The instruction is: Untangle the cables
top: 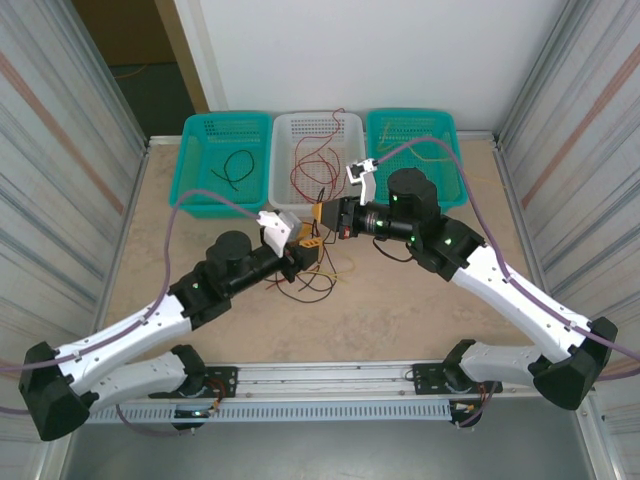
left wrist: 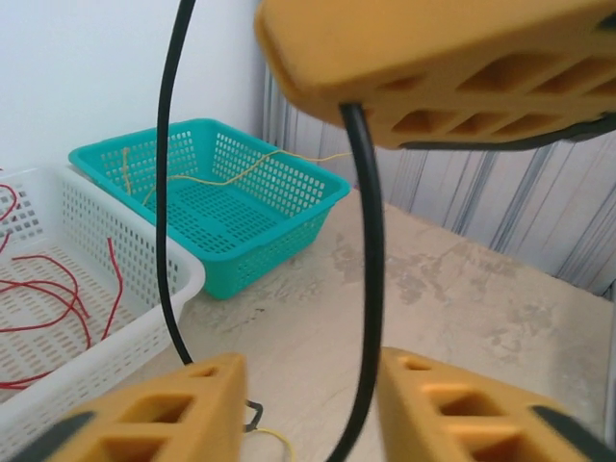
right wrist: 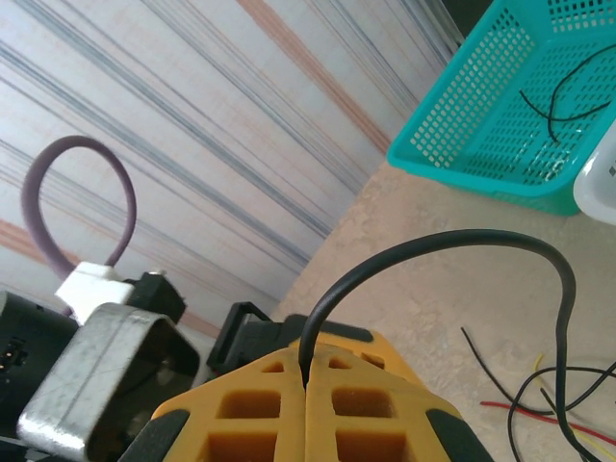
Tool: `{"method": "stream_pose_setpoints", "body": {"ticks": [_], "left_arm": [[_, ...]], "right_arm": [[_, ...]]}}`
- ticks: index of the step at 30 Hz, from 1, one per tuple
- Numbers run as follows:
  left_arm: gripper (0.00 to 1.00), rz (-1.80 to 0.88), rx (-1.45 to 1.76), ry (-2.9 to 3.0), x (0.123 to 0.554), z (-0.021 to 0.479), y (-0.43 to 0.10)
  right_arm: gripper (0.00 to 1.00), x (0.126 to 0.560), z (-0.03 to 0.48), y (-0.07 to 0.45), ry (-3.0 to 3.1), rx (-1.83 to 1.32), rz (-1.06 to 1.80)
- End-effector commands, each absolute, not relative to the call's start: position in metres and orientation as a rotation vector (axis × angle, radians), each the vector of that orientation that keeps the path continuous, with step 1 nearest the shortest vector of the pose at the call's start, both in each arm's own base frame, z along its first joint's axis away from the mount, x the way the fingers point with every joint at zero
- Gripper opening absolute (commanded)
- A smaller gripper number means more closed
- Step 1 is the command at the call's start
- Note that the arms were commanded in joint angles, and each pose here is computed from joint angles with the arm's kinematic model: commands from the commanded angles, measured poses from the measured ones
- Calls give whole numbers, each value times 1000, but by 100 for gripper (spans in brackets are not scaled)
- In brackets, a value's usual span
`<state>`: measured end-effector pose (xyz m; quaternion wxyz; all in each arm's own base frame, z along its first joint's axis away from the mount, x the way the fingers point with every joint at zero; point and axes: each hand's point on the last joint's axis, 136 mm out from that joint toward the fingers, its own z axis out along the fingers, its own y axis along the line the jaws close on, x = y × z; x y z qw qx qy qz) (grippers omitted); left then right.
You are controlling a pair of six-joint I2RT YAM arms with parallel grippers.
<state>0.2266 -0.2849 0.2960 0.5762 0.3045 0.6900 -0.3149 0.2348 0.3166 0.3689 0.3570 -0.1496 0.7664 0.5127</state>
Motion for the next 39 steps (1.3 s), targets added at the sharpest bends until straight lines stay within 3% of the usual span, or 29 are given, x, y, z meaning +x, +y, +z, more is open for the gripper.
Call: {"method": "stream_pose_setpoints", "body": {"ticks": [1,5,7,9,12,15,22,33,39], "left_arm": [[27,-707,677,1536,233,318,-283],[0,-746,679,1531,229,324,-286],[0,-771,686,1543,226,326,-287],[0,-785,656,1572,224,331,-282],[0,-801,567,1633,225,345,-266],[0,-846,499,1688,224,371,-251],[0,-893,461,1870,219,403,-241],[0,-1097,434,1779,202,465,-244],[0,-917,342,1816,220,467,-217]], "right_arm": [[1,232,374,319,1962,-383,1364],[1,234,369,318,1975,-373,1350],[3,235,365,317,1985,-362,1335],[16,241,358,311,2007,-337,1271],[48,257,335,293,2067,-248,1125],[58,274,302,277,2150,-147,1055],[63,291,221,267,2355,-19,983],[63,304,146,292,2508,6,979],[61,304,116,297,2583,44,956]]}}
